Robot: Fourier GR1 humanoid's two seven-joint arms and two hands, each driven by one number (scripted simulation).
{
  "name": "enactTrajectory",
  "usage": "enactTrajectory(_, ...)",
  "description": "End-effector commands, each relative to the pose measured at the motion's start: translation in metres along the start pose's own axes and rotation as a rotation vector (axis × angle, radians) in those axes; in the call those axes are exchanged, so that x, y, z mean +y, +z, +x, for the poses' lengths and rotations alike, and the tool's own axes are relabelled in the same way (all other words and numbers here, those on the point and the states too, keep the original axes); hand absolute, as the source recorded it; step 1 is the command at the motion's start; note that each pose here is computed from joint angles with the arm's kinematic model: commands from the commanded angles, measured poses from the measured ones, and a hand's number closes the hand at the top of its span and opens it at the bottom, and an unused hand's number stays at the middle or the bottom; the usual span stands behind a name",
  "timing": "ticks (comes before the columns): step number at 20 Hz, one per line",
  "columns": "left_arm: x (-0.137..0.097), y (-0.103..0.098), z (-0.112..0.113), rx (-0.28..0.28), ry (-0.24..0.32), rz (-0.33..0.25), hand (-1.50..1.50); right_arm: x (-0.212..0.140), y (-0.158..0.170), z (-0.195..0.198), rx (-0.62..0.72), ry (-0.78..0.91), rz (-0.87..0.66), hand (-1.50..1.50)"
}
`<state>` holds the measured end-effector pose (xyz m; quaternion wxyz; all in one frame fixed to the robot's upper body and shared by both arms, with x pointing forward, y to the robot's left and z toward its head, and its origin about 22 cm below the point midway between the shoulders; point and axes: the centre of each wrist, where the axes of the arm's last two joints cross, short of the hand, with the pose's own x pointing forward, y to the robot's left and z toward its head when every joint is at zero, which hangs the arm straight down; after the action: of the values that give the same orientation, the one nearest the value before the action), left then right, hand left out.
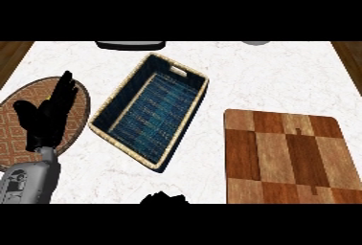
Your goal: Pick the squash from the cutting board and place it in the basket
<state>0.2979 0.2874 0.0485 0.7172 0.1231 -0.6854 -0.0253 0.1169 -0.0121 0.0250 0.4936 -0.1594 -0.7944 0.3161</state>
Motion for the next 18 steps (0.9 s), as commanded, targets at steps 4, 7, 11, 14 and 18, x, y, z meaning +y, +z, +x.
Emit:
enactTrajectory(4,0.0,0.003,-0.002,-0.012,-0.002,-0.02,0.0,-0.027,-0.06,0.034,0.161,-0.056,-0.082,1.5)
enactTrajectory(7,-0.006,-0.001,0.002,-0.012,0.004,-0.03,0.0,-0.027,-0.064,0.032,0.2,-0.043,-0.091,1.5)
enactTrajectory(11,-0.015,0.001,0.003,-0.014,0.012,-0.045,0.0,-0.042,-0.093,0.035,0.26,-0.009,-0.115,1.5)
enactTrajectory(14,-0.008,-0.007,0.013,-0.03,0.007,-0.056,0.0,-0.057,-0.129,0.05,0.288,-0.012,-0.127,1.5)
enactTrajectory(18,-0.011,-0.005,0.01,-0.017,0.006,-0.056,0.0,-0.072,-0.182,0.061,0.334,-0.028,-0.12,1.5)
